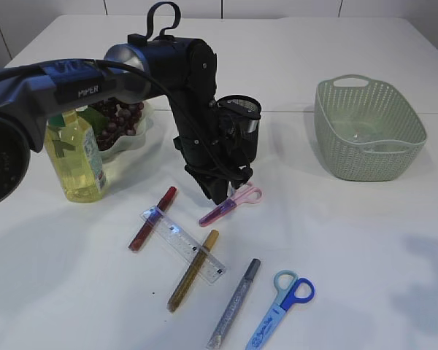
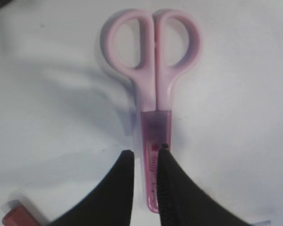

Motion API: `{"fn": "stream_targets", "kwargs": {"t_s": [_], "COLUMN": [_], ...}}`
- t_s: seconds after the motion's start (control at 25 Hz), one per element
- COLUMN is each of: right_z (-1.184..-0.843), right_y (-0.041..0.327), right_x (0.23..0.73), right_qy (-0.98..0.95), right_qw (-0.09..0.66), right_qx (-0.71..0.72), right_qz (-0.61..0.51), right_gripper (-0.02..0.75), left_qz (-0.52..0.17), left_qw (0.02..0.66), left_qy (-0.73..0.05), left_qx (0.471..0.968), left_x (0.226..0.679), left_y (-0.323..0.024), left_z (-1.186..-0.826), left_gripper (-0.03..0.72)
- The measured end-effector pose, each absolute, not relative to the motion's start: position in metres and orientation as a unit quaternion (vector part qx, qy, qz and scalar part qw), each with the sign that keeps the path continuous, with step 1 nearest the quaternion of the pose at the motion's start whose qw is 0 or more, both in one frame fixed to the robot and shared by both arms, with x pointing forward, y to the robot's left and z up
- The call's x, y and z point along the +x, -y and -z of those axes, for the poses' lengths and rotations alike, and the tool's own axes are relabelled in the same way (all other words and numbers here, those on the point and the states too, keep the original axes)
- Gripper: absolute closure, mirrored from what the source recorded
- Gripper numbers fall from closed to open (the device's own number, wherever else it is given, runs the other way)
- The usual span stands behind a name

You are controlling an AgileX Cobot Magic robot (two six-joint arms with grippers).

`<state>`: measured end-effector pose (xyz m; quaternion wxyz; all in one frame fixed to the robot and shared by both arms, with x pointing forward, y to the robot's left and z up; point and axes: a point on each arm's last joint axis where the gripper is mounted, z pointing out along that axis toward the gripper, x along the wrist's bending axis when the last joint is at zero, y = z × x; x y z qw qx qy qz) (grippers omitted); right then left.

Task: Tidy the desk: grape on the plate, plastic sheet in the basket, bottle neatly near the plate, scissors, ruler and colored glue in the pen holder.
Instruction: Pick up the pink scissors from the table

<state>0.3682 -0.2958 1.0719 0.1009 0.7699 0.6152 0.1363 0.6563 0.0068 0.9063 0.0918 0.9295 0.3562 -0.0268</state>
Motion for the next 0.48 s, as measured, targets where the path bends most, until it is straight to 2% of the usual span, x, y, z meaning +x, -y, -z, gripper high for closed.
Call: {"fn": "stream_targets", "kwargs": {"t_s": [0.48], "right_z": [-1.072], "right_y": [0.296], "right_x": [0.369], "right_qy": [-0.615], "right_qw": [0.102], "right_qx": [0.770], "right_qz": [-0.140], "right_gripper": [0.195], "left_qz": [0.022], "left_qw": [0.087], "left_qy": [-0.326], "left_qx": [0.941], "left_x": [0.644], "left_y": [0.010], "left_z": [-0.906], "left_gripper": [0.522]}}
